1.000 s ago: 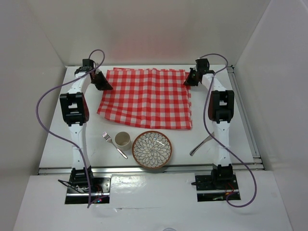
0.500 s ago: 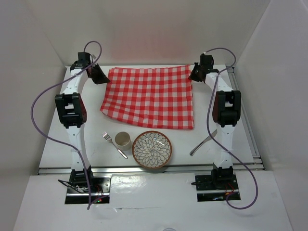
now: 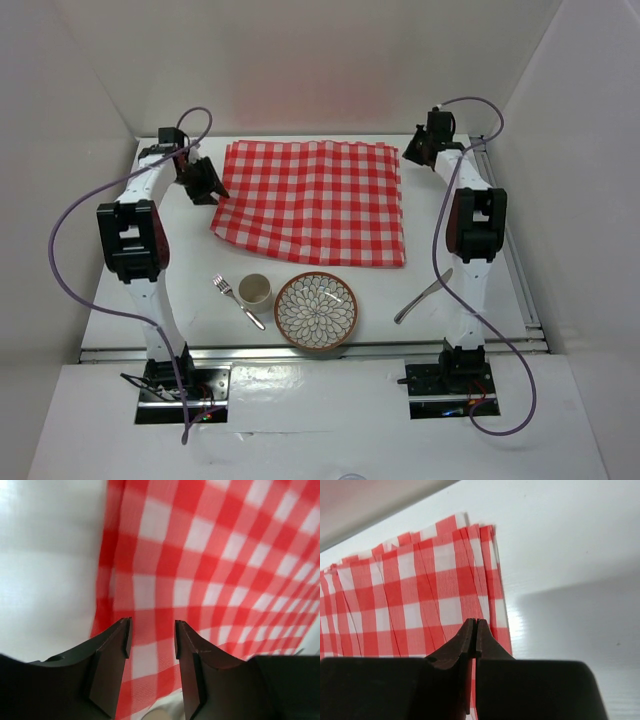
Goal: Set the dinner table for one person
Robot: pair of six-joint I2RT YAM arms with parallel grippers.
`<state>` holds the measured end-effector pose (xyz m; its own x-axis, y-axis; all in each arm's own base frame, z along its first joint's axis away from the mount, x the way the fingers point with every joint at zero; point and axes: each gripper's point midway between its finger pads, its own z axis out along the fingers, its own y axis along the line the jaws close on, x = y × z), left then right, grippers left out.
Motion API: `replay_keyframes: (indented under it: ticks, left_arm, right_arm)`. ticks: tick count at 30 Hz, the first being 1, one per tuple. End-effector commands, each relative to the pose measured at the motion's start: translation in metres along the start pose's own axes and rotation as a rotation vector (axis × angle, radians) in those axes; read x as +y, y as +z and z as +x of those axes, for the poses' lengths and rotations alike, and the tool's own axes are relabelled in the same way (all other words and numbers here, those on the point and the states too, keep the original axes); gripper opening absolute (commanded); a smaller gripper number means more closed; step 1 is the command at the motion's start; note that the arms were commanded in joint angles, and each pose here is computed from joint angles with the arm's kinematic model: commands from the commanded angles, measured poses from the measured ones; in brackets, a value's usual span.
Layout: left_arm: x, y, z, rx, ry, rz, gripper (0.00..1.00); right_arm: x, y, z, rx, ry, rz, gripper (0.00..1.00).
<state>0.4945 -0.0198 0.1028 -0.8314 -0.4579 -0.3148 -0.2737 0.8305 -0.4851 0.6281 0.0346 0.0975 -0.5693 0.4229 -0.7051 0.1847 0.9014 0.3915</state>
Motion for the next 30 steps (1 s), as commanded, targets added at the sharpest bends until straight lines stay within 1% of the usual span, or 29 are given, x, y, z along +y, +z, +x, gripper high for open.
replay_keyframes:
  ticks: [1,2,3,4,5,6,7,8,9,11,12,14,16,17,18,19,20,21,22,23,24,25,27,29,30]
  left_arm:
    - [-0.001,-0.024,0.017,-0.009,0.055,-0.016,0.56]
    - [0.006,-0.027,0.02,-0.012,0.041,-0.056,0.7]
    - [0.016,-0.028,0.027,-0.009,0.024,-0.1,0.75]
    - [0.021,-0.036,0.025,-0.043,0.02,-0.144,0.75]
    - [0.027,-0.04,0.027,-0.047,0.002,-0.157,0.75]
    - [0.03,-0.043,0.025,-0.062,-0.005,-0.149,0.73]
    - [0.029,-0.042,0.038,-0.032,-0.042,-0.131,0.73]
    - [0.028,-0.05,0.035,-0.055,-0.056,-0.11,0.73]
    - [0.025,-0.05,0.038,-0.053,-0.053,-0.086,0.73]
    - [0.016,-0.045,0.046,-0.022,-0.065,-0.017,0.73]
    - [0.016,-0.038,0.051,0.011,-0.074,0.002,0.73]
    - [0.01,-0.029,0.057,0.061,-0.075,0.06,0.71]
    - [0.005,-0.014,0.069,0.123,-0.067,0.08,0.66]
    - [0.007,-0.011,0.074,0.146,-0.067,0.083,0.63]
    - [0.004,-0.011,0.079,0.163,-0.064,0.08,0.6]
    - [0.006,-0.008,0.081,0.171,-0.068,0.077,0.58]
    - [0.006,-0.009,0.082,0.178,-0.072,0.074,0.54]
    - [0.01,-0.009,0.084,0.181,-0.066,0.059,0.38]
    - [0.011,-0.011,0.086,0.193,-0.073,0.044,0.3]
    - [0.009,-0.015,0.08,0.181,-0.057,0.04,0.18]
    - [0.007,-0.018,0.078,0.182,-0.058,0.039,0.04]
    - [0.005,-0.022,0.077,0.187,-0.06,0.037,0.0]
    - [-0.014,-0.035,0.06,0.152,-0.039,0.086,0.0]
    - [-0.026,-0.049,0.044,0.126,-0.013,0.097,0.0]
    - [-0.03,-0.053,0.044,0.127,-0.005,0.09,0.0]
  right_arm:
    - [0.002,0.005,-0.017,-0.028,0.01,-0.034,0.0]
    - [0.002,0.005,-0.017,-0.028,0.01,-0.034,0.0]
    - [0.004,0.005,-0.016,-0.024,0.02,-0.042,0.0]
    - [0.001,0.006,-0.011,-0.013,0.022,-0.037,0.0]
    - [0.002,0.006,-0.013,-0.021,0.021,-0.041,0.0]
    - [0.002,0.006,-0.013,-0.021,0.021,-0.041,0.0]
    - [0.004,0.006,-0.012,-0.016,0.021,-0.051,0.0]
    - [0.002,0.007,-0.008,-0.007,0.022,-0.046,0.0]
    - [0.002,0.007,-0.008,-0.007,0.022,-0.046,0.0]
    - [0.006,0.004,-0.011,-0.01,0.021,-0.06,0.0]
    - [0.004,0.004,-0.005,0.01,0.023,-0.061,0.0]
    - [0.008,0.0,-0.008,0.006,0.022,-0.074,0.0]
    - [0.011,-0.005,-0.004,0.033,0.024,-0.085,0.01]
    - [0.015,-0.006,-0.002,0.045,0.011,-0.111,0.13]
    - [0.018,-0.012,-0.001,0.063,0.003,-0.123,0.21]
    - [0.025,-0.019,-0.002,0.072,-0.022,-0.158,0.37]
    - [0.032,-0.02,0.006,0.095,-0.04,-0.172,0.43]
    - [0.045,-0.026,0.011,0.114,-0.066,-0.2,0.51]
    - [0.05,-0.033,0.021,0.156,-0.083,-0.209,0.56]
    - [0.054,-0.035,0.032,0.188,-0.116,-0.218,0.6]
    - [0.064,-0.041,0.056,0.257,-0.122,-0.226,0.65]
    - [0.071,-0.048,0.063,0.276,-0.143,-0.242,0.65]
    - [0.087,-0.064,0.089,0.328,-0.173,-0.267,0.66]
    - [0.091,-0.075,0.103,0.354,-0.165,-0.259,0.66]
    - [0.093,-0.078,0.119,0.375,-0.163,-0.272,0.66]
